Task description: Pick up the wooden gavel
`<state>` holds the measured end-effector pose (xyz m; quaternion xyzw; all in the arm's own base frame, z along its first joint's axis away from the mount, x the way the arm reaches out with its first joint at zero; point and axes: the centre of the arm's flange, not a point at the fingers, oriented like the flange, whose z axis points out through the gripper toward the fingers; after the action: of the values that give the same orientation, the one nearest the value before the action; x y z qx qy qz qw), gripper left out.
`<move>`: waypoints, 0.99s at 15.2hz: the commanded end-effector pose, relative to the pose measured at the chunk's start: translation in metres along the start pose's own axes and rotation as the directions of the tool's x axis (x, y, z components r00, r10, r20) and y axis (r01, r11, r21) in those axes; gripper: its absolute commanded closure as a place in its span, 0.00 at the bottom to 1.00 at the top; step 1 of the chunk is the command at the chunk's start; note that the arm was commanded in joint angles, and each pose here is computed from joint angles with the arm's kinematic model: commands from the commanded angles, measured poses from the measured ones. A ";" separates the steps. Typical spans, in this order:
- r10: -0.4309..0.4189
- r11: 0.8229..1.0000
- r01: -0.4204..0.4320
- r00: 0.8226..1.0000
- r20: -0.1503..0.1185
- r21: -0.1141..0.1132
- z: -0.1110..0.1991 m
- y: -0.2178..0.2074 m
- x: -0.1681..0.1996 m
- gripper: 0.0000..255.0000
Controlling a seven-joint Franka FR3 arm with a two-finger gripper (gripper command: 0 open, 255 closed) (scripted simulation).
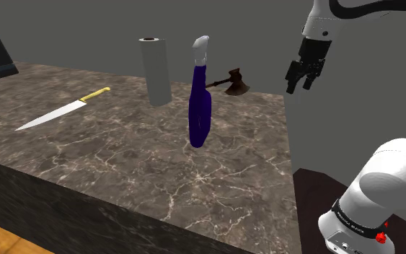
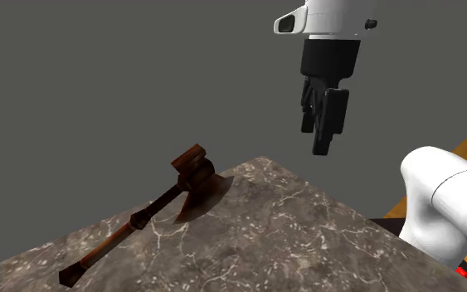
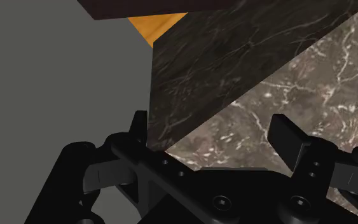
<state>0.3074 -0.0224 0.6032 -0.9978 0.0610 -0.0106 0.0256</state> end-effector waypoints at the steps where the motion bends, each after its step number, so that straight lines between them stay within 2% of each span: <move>1: 0.000 1.000 0.000 1.000 0.000 0.000 0.000 0.000 0.000 0.00; 4: -0.080 0.997 0.080 0.997 0.007 -0.003 0.001 -0.017 0.037 0.00; 8: -0.186 0.983 0.186 0.982 0.016 -0.006 0.003 -0.043 0.084 0.00; 11: -0.264 0.964 0.264 0.964 0.023 -0.008 0.004 -0.066 0.118 0.00; 15: -0.365 0.931 0.366 0.930 0.033 -0.009 0.007 -0.101 0.159 0.00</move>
<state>0.4477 0.0544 0.5986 -0.9984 -0.0199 0.0516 0.0131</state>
